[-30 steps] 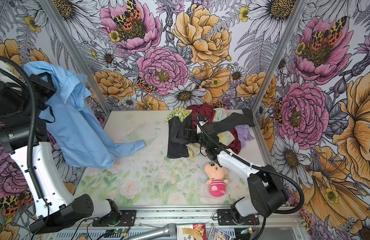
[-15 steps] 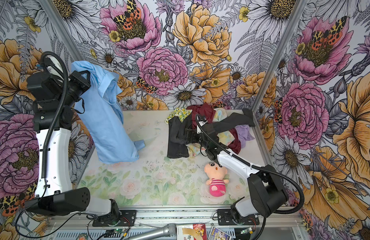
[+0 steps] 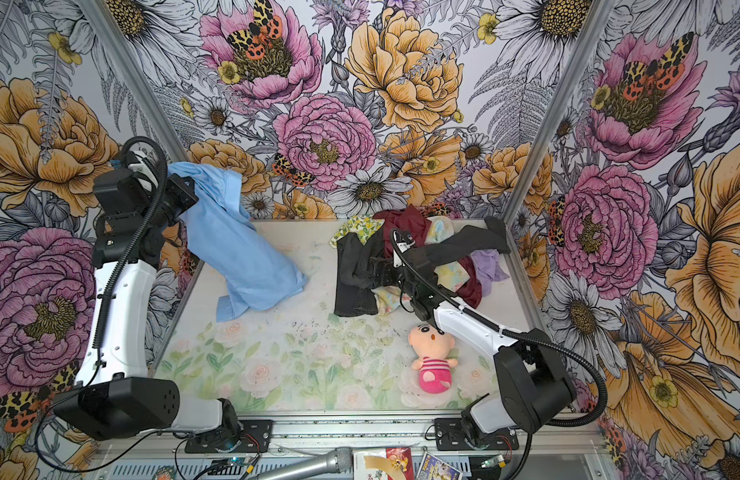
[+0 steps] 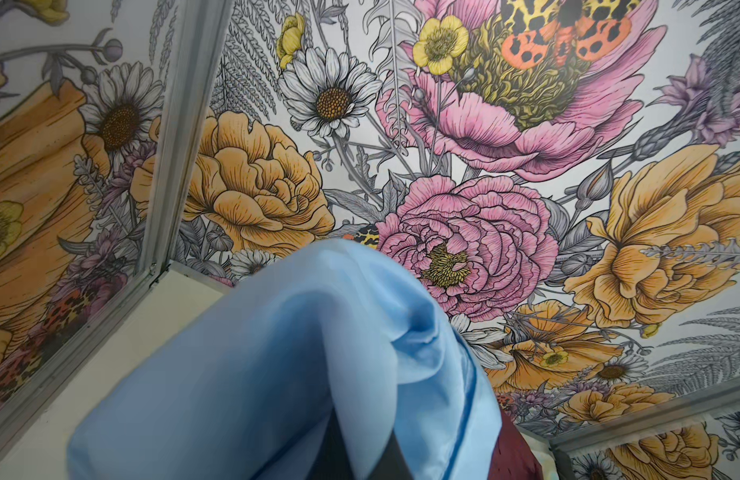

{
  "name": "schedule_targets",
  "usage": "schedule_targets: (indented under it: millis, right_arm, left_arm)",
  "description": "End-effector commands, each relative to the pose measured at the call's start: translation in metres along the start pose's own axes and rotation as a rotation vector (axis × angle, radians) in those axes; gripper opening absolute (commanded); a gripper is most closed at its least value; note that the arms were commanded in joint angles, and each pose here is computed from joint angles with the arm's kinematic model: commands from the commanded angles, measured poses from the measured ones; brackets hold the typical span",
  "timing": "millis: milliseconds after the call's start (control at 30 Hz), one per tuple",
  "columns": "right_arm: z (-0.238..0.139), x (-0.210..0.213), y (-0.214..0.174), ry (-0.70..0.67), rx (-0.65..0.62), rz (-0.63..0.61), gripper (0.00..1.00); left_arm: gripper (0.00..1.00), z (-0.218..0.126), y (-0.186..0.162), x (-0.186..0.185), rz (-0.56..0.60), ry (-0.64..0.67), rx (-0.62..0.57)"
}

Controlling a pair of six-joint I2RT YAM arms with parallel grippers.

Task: Pick out a specific cloth from the pile
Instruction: 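Carry the blue shirt with the left gripper to the open table area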

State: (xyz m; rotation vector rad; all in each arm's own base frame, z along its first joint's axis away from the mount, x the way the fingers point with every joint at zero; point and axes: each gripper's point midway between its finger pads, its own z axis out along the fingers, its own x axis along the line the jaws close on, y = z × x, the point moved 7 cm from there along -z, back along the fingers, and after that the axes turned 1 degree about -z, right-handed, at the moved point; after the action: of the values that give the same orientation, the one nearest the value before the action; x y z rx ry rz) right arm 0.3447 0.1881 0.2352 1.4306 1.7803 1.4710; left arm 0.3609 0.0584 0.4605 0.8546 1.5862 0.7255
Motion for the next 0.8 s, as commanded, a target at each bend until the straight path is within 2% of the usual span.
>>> schedule_targets:
  millis: [0,200,433,767]
  right_arm:
    - [0.002,0.005,0.001,0.018,-0.021,0.010,0.82]
    - [0.000,0.004,-0.004,0.022,-0.024,0.019,0.82]
    - [-0.001,0.003,-0.013,0.040,-0.029,0.045,0.82]
    - [-0.002,0.001,-0.018,0.035,-0.026,0.043,0.82]
  left_arm:
    - [0.00,-0.012,-0.004,0.004,0.037,0.028,-0.023]
    - [0.00,-0.013,-0.050,0.020,0.049,0.099,0.080]
    - [0.00,-0.014,-0.118,0.047,0.049,0.195,0.253]
    - [0.00,-0.012,-0.191,0.078,0.079,0.296,0.466]
